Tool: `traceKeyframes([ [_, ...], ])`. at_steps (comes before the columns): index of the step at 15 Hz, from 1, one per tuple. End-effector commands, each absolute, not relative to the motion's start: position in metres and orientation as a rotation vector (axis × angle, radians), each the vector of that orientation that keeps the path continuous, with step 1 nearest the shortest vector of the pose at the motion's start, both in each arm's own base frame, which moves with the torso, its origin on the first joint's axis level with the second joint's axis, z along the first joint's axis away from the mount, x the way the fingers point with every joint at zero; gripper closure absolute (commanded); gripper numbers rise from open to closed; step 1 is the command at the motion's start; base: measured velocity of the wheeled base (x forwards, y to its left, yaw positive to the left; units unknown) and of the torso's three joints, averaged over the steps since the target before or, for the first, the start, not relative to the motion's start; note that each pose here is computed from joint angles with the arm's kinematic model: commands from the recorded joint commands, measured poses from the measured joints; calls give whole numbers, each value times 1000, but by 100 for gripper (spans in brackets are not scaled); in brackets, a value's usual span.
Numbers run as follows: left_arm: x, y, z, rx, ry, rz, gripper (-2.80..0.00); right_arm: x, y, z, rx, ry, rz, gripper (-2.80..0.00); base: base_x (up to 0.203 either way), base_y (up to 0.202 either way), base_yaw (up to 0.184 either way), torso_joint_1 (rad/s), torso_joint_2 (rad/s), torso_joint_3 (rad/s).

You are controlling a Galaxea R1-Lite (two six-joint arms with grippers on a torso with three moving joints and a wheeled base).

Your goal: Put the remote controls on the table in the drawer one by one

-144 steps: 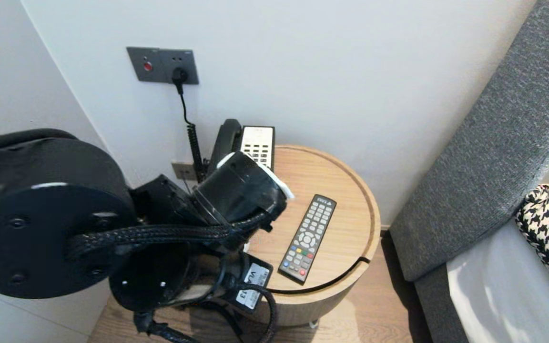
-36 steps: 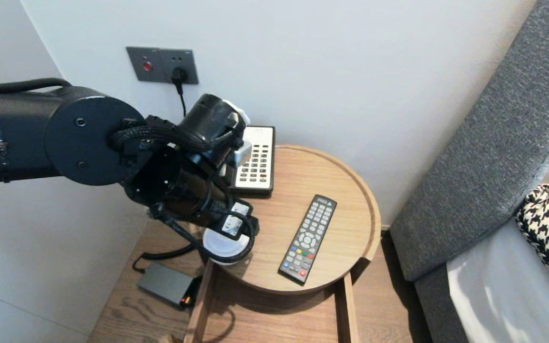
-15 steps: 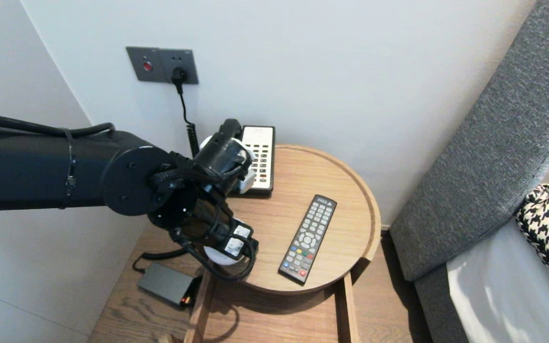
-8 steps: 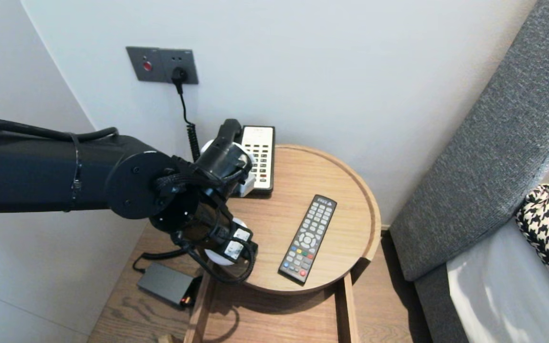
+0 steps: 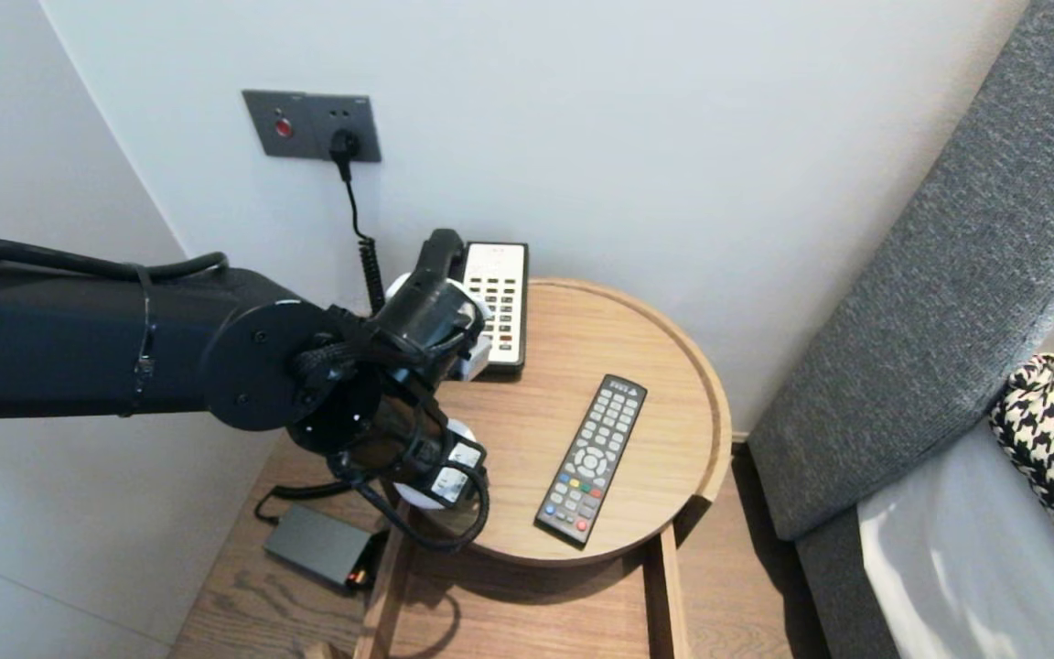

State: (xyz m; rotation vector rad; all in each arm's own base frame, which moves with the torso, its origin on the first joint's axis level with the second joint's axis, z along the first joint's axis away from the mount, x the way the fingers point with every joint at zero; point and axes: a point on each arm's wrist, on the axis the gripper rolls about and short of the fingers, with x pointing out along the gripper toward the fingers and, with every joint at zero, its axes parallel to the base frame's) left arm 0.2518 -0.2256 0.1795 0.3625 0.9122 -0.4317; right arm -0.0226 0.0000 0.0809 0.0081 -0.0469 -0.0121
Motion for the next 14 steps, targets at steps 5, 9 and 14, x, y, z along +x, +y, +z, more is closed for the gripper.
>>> traceKeyframes([
  [5,237,-217,207,345,860,-451,0,-21,0,74,8,-22,-12,0,0,0,0,0,0,0],
  [9,212,-212,224,341,838,-526,0,-21,0,74,8,-21,-12,0,0,0,0,0,0,0],
  [14,177,-208,200,419,949,-642,0,-21,0,74,9,-22,-12,0,0,0,0,0,0,0],
])
